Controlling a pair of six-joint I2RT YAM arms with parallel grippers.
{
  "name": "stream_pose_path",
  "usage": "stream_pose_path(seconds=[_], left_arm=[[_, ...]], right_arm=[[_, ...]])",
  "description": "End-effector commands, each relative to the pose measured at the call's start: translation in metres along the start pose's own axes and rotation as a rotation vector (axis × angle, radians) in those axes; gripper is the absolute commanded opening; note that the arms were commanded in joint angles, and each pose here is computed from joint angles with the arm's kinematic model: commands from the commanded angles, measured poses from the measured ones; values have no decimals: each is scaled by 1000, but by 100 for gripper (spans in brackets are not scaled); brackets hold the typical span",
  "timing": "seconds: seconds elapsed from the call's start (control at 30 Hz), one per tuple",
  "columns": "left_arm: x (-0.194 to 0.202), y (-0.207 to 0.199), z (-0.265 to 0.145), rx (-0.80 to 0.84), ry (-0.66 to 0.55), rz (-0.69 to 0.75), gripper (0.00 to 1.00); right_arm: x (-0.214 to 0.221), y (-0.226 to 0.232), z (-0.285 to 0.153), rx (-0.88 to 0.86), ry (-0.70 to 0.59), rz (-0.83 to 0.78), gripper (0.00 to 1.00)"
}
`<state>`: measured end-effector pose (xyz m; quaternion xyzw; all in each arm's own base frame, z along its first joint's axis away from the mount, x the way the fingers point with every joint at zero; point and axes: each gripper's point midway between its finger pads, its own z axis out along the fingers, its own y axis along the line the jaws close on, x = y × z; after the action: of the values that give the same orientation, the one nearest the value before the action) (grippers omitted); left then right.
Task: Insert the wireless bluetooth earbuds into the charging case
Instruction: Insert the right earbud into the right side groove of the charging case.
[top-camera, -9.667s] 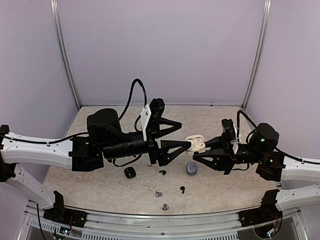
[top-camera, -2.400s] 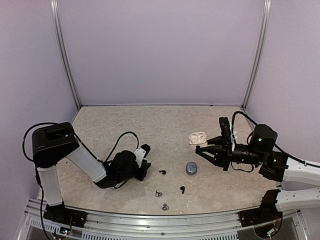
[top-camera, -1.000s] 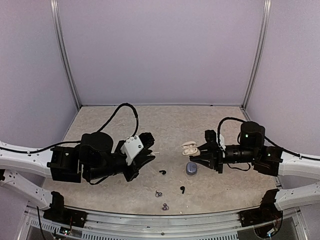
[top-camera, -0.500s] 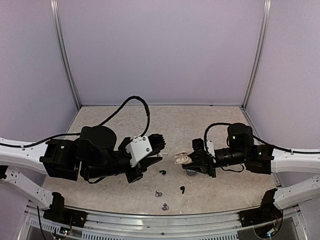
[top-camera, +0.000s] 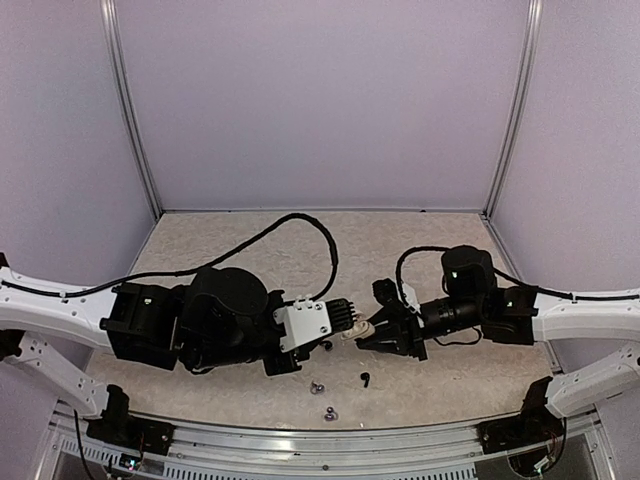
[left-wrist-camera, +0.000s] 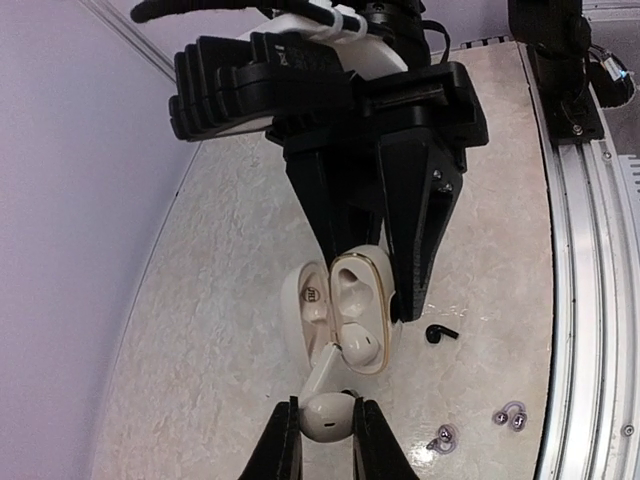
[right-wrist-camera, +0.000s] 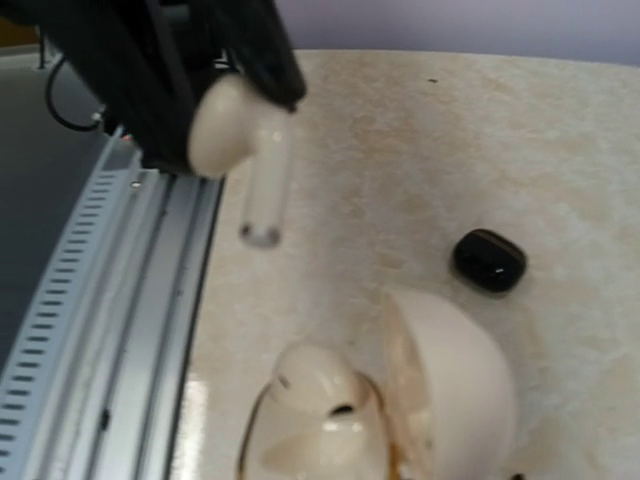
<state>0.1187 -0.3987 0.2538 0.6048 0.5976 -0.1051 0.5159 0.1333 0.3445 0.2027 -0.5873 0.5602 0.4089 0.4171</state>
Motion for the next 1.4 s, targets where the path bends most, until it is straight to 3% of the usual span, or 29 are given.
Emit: stream_pose_path(seconds=[0.0,0.37,1.37], left_arm=[[-8,0,2,-24,8,68,14],[-8,-15,13,-2,43,169,14],[-6,-30,25,19,63,246,13]], right_arm=[[-12,10,4,-64,-23,66,0],[-9,23,10,-123,-10,85,0],[-3,31,20,-165,36,102,0]])
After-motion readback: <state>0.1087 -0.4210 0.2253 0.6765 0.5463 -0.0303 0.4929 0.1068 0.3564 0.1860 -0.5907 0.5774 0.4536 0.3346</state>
